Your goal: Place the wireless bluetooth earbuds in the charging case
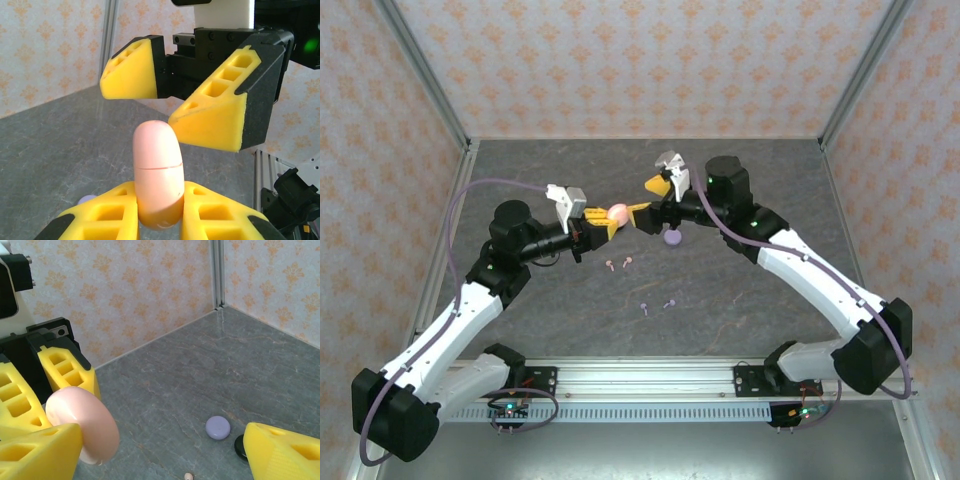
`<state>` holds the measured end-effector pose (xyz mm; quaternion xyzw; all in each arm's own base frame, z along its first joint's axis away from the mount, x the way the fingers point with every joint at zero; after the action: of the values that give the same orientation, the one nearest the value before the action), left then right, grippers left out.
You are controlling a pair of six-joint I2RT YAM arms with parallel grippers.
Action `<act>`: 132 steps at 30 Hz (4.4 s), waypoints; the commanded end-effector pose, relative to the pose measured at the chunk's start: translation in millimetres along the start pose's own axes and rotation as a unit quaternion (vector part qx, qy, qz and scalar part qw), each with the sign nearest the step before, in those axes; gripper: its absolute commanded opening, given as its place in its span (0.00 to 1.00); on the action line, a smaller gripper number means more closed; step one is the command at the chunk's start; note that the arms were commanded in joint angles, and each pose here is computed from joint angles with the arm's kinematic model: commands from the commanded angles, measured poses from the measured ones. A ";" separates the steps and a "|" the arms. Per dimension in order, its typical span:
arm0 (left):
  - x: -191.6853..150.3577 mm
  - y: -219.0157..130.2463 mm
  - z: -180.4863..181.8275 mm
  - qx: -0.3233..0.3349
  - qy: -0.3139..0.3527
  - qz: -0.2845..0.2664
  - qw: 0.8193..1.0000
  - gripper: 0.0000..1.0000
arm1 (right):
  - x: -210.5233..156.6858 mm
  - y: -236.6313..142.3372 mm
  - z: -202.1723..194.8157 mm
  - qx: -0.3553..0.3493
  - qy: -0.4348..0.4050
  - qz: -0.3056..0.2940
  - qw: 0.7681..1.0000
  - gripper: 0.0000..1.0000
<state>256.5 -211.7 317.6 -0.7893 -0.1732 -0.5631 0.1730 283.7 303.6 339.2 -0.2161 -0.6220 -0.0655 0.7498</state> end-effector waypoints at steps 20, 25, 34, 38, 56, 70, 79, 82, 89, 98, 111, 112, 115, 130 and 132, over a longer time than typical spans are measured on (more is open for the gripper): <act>1.7 0.5 -7.3 -0.003 0.030 0.000 1.000 0.19 | 21.7 -0.4 -12.6 -0.027 0.029 0.000 0.999 0.84; -3.9 -2.6 2.9 0.032 0.030 0.006 0.999 0.19 | 28.5 -17.7 -19.5 -0.073 0.046 -0.013 0.996 0.84; 0.8 -23.2 -1.3 0.067 0.059 -0.023 0.996 0.19 | -31.5 -21.3 -49.5 -0.169 0.143 0.064 0.973 0.79; 13.6 -36.8 -15.7 0.062 0.083 -0.055 0.993 0.19 | -71.3 -2.3 -52.7 -0.157 0.210 0.117 0.958 0.70; 43.8 -60.7 -48.8 0.035 0.123 -0.112 0.985 0.17 | -202.4 121.5 -18.0 -0.152 0.272 0.372 0.875 0.44; 44.1 -60.3 -48.2 0.037 0.121 -0.109 0.986 0.17 | -248.0 156.5 -26.4 -0.182 0.252 0.434 0.845 0.36; 44.1 -59.3 -47.4 0.038 0.121 -0.105 0.986 0.17 | -261.5 165.8 -26.0 -0.177 0.250 0.445 0.842 0.32; 43.6 -58.3 -47.0 0.037 0.120 -0.103 0.987 0.17 | -266.2 167.9 -23.9 -0.174 0.249 0.451 0.839 0.31; 43.5 -58.8 -46.5 0.040 0.119 -0.101 0.987 0.17 | -277.7 165.3 -21.9 -0.178 0.244 0.468 0.831 0.27; 41.6 -59.4 -45.1 0.045 0.118 -0.097 0.987 0.17 | -265.8 160.3 -22.4 -0.180 0.234 0.460 0.838 0.20; 36.3 -58.0 -39.9 0.051 0.111 -0.100 0.988 0.17 | -145.4 104.2 -46.3 -0.196 0.250 0.262 0.911 0.19; 36.0 -57.1 -39.4 0.050 0.109 -0.100 0.988 0.17 | -135.1 95.8 -48.5 -0.200 0.250 0.245 0.915 0.19; 32.7 -53.0 -34.8 0.049 0.100 -0.101 0.989 0.17 | -99.8 66.2 -53.1 -0.212 0.243 0.188 0.928 0.19; 13.5 -25.7 -10.6 0.041 0.061 -0.087 0.994 0.16 | 59.0 -12.1 19.8 -0.091 0.157 -0.067 0.981 0.19; 12.5 -23.7 -8.1 0.041 0.058 -0.088 0.994 0.16 | 63.5 -9.4 32.8 -0.074 0.141 -0.072 0.985 0.19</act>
<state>242.8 -192.2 321.4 -0.7419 -0.2394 -0.5975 0.1877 279.5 305.2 388.7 -0.2629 -0.4799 -0.2050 0.8115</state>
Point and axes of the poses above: each hand's point on the last joint's axis, 136 mm out from that joint toward the fingers, its own y axis out along the fingers, its own z axis along the line the jaws close on, x = y × z, the point moved 1 cm from there along -y, back along the fingers, and after that the axes turned 4 degrees about -y, right-handed, at the moved point
